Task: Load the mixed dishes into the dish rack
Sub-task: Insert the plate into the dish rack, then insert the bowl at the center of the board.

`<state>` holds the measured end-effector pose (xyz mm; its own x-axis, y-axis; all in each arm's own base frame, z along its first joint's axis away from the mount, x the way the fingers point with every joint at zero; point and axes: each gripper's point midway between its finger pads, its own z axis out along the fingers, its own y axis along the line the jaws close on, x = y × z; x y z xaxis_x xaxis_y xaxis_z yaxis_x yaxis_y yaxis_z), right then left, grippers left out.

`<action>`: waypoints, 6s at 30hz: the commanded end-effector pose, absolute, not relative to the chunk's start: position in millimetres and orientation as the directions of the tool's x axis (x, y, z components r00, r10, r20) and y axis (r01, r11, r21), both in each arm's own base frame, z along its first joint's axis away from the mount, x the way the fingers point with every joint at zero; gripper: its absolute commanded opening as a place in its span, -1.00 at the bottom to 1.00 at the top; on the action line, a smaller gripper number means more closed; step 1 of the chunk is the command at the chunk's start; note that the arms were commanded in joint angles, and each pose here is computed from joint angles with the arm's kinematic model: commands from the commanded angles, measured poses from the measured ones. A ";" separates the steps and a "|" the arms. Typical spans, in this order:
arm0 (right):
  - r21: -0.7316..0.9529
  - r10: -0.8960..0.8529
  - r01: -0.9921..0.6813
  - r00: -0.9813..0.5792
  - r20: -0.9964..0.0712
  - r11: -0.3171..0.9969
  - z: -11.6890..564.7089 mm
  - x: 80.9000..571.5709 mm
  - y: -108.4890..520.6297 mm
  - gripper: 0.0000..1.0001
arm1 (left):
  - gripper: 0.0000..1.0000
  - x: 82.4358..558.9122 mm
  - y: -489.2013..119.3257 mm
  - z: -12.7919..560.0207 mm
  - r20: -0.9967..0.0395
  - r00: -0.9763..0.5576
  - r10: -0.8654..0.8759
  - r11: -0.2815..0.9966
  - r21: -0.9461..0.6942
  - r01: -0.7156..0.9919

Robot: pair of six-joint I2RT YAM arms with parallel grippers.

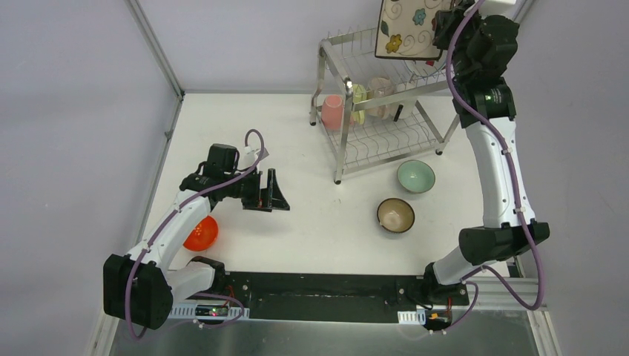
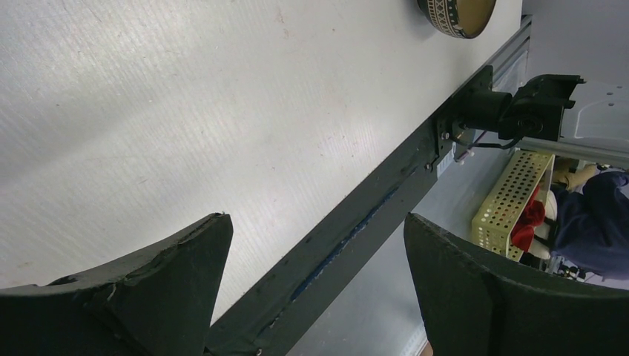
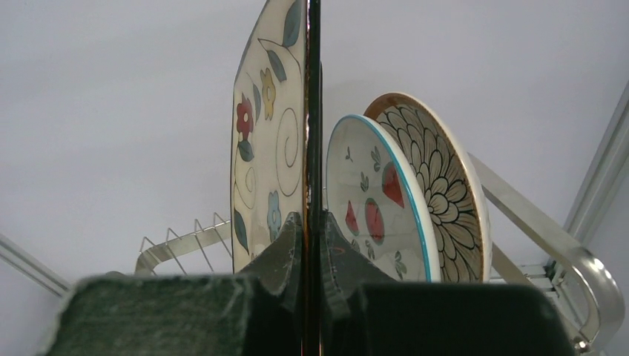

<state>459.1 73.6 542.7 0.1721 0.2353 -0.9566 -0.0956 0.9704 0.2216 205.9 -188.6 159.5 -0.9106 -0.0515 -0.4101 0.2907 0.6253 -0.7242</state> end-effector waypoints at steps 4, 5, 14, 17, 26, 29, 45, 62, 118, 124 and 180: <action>0.092 0.196 -0.200 0.598 -0.777 0.975 692.7 384.3 70.0 -1.00 | 0.78 210.4 -188.5 165.0 -0.463 -0.886 -0.027 0.612 -0.708 0.352; 0.078 0.181 -0.195 0.594 -0.784 0.978 691.8 384.8 70.3 -1.00 | 0.78 210.3 -188.6 164.0 -0.459 -0.888 -0.025 0.612 -0.709 0.350; -0.057 0.065 -0.211 0.528 -0.847 0.976 680.3 380.6 81.7 -1.00 | 0.78 210.4 -188.7 160.7 -0.450 -0.893 -0.022 0.613 -0.711 0.343; -0.097 0.029 -0.214 0.518 -0.855 0.972 675.8 380.2 84.2 -1.00 | 0.78 210.7 -188.3 160.8 -0.452 -0.892 -0.024 0.615 -0.709 0.344; -0.156 -0.059 -0.192 0.436 -0.898 0.969 653.5 386.7 82.0 -1.00 | 0.78 209.4 -188.2 160.0 -0.451 -0.892 -0.022 0.614 -0.710 0.344; -0.191 -0.102 -0.181 0.412 -0.905 0.965 641.8 398.2 82.6 -1.00 | 0.79 209.2 -188.1 159.8 -0.453 -0.891 -0.021 0.614 -0.709 0.346; -0.184 -0.132 -0.206 0.242 -0.961 0.961 597.0 413.7 83.9 -1.00 | 0.80 207.9 -188.1 161.0 -0.457 -0.889 -0.022 0.611 -0.710 0.349; -0.047 0.005 -0.343 0.151 -0.989 0.938 554.4 447.4 114.9 -0.63 | 0.80 207.4 -187.0 164.5 -0.476 -0.879 -0.025 0.614 -0.701 0.363; 0.020 0.021 -0.471 -0.003 -1.000 0.882 456.5 466.3 123.0 -0.38 | 0.80 208.3 -186.1 161.7 -0.471 -0.882 -0.028 0.622 -0.699 0.353; 0.017 0.025 -0.434 0.013 -1.000 0.901 466.5 459.9 114.9 -0.09 | 0.80 208.5 -186.2 161.0 -0.468 -0.883 -0.027 0.623 -0.699 0.351; 0.632 0.613 0.115 -0.423 -0.667 0.767 316.1 235.1 67.4 1.00 | 0.98 240.5 -189.5 219.7 -0.588 -0.803 -0.096 0.626 -0.663 0.411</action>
